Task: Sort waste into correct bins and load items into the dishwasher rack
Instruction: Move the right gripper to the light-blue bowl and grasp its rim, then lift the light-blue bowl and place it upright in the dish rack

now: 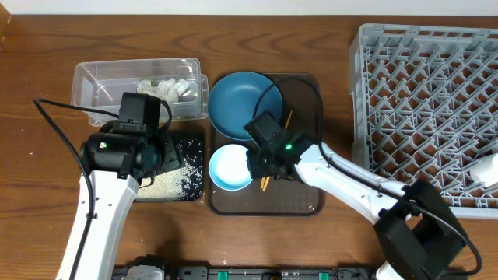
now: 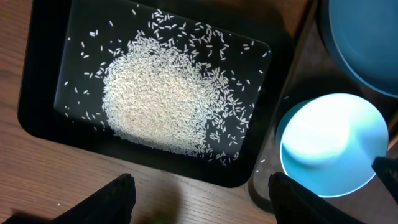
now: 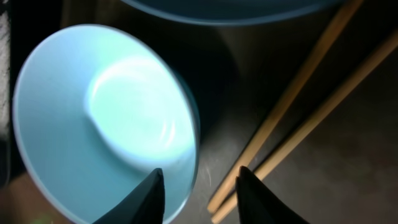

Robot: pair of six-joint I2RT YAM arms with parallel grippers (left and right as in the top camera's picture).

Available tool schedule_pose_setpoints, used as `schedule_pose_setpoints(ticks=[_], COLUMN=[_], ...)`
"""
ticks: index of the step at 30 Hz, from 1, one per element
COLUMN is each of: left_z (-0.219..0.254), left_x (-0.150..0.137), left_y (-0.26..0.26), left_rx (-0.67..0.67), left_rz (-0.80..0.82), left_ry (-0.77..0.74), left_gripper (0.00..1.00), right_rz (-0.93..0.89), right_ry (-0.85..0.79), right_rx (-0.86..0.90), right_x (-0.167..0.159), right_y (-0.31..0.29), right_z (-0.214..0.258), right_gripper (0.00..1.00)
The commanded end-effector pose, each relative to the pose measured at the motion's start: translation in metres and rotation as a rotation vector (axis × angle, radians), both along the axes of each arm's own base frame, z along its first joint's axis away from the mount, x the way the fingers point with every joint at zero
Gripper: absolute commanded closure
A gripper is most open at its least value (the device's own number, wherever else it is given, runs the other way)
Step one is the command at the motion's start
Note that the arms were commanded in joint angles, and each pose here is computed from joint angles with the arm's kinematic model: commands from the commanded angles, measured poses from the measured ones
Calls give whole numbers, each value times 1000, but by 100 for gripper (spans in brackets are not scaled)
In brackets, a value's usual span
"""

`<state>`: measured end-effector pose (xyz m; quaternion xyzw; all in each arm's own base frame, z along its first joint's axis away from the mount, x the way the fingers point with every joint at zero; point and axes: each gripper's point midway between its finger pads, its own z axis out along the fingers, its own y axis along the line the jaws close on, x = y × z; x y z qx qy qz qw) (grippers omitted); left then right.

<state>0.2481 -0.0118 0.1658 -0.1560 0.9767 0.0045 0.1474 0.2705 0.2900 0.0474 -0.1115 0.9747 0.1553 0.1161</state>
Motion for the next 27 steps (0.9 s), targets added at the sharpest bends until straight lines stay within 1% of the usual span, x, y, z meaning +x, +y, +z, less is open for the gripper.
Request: schedule_pose_setpoints(ticks=[1,4,7,9,10,12,14,15,18,21,23,27], left_z=[-1,-1,-1,-1,-1,-1,-1,-1,-1,-1,-1,-1], left_x=[-1,-1,-2,-1,-1,-1,-1,-1,-1,-1,-1,-1], left_y=[3,3,3,3,3,3,3,3,3,3,3,3], left_rx=[8,8,8,8,8,8,8,8,8,8,8,8], left_rz=[21,21,21,21,21,21,21,21,20,20,20,20], left_ry=[6,6,6,6,6,6,6,6,6,5,5,4], left_gripper=[28,28,28,28,28,28,28,28,28,28,28,28], right_rz=[-71,-72,-86,-86,-86,-86,-86,-86,-95,-76,-106,-194], right_ry=[-4,0,9,10,13,16,15,15,10,-28,-74,-236], right_rx=[-24,-29,-31,-32,-35,-38,-38,-37,-34,-28,-36,-78], right_x=[1,2,2,3,2,2,2,2,6,16,29,60], right_y=[-2,-1,-1,0,-1,-2,-2,-2,-5,-15,-32,-84], right_z=[-16,-24,-30,-31,-33,-33,-33,-33,-28,-7,16,76], right_gripper=[66,72,75,79,85,93,97,99,99,99,99,99])
